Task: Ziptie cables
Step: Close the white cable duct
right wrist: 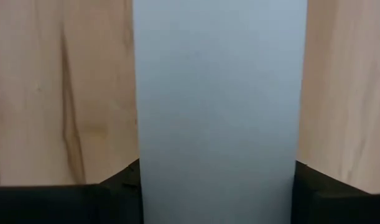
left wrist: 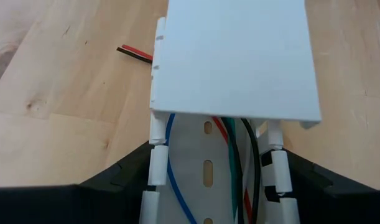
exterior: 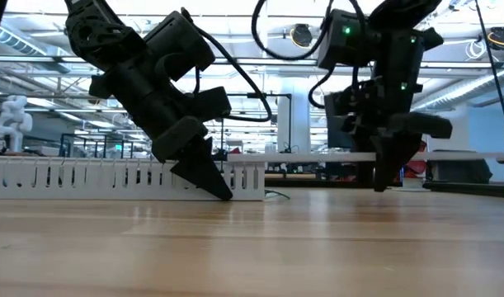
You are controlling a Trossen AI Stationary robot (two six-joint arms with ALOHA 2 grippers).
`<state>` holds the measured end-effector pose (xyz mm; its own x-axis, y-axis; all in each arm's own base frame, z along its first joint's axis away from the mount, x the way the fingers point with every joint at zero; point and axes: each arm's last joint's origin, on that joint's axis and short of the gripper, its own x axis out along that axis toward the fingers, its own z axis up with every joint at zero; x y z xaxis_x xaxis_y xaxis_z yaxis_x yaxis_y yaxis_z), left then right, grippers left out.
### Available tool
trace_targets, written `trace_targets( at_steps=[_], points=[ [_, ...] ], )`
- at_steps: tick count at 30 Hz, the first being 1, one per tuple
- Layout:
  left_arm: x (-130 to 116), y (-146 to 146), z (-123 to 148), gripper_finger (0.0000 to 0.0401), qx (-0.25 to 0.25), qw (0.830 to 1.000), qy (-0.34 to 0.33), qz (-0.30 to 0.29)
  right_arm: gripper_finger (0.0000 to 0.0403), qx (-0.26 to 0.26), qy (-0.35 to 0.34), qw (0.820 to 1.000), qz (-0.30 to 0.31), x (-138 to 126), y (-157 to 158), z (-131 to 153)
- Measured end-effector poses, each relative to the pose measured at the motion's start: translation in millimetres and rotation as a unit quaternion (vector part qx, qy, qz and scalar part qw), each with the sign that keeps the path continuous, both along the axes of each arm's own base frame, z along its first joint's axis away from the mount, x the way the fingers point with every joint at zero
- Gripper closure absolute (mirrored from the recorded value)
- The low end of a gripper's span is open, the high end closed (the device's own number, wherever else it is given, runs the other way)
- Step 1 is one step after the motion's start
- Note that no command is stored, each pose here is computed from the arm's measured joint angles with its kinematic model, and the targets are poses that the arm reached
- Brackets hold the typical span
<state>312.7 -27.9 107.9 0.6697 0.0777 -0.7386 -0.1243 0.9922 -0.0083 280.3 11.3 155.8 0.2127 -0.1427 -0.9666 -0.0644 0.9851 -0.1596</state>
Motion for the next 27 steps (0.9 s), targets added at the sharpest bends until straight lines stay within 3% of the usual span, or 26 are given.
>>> trace_targets(
  at_steps=[9, 18, 27],
  points=[
    [-0.2, -1.1, 0.0, 0.0162, 0.0, 1.0, 0.001, -0.001, 0.0203, 0.001, 0.029, 1.0, 0.003, 7.2, -4.6, -19.8],
    [-0.5, -1.2, -0.5, 0.0162, 0.002, 1.0, 0.003, 0.001, 0.0203, -0.017, 0.037, 0.999, 0.003, 13.9, -2.5, -1.1],
    [1.1, -3.2, -18.4, 0.0162, 0.003, 1.0, 0.022, 0.011, 0.0203, -0.03, 0.052, 0.998, -0.003, 13.2, 1.2, 6.1]
  ],
)
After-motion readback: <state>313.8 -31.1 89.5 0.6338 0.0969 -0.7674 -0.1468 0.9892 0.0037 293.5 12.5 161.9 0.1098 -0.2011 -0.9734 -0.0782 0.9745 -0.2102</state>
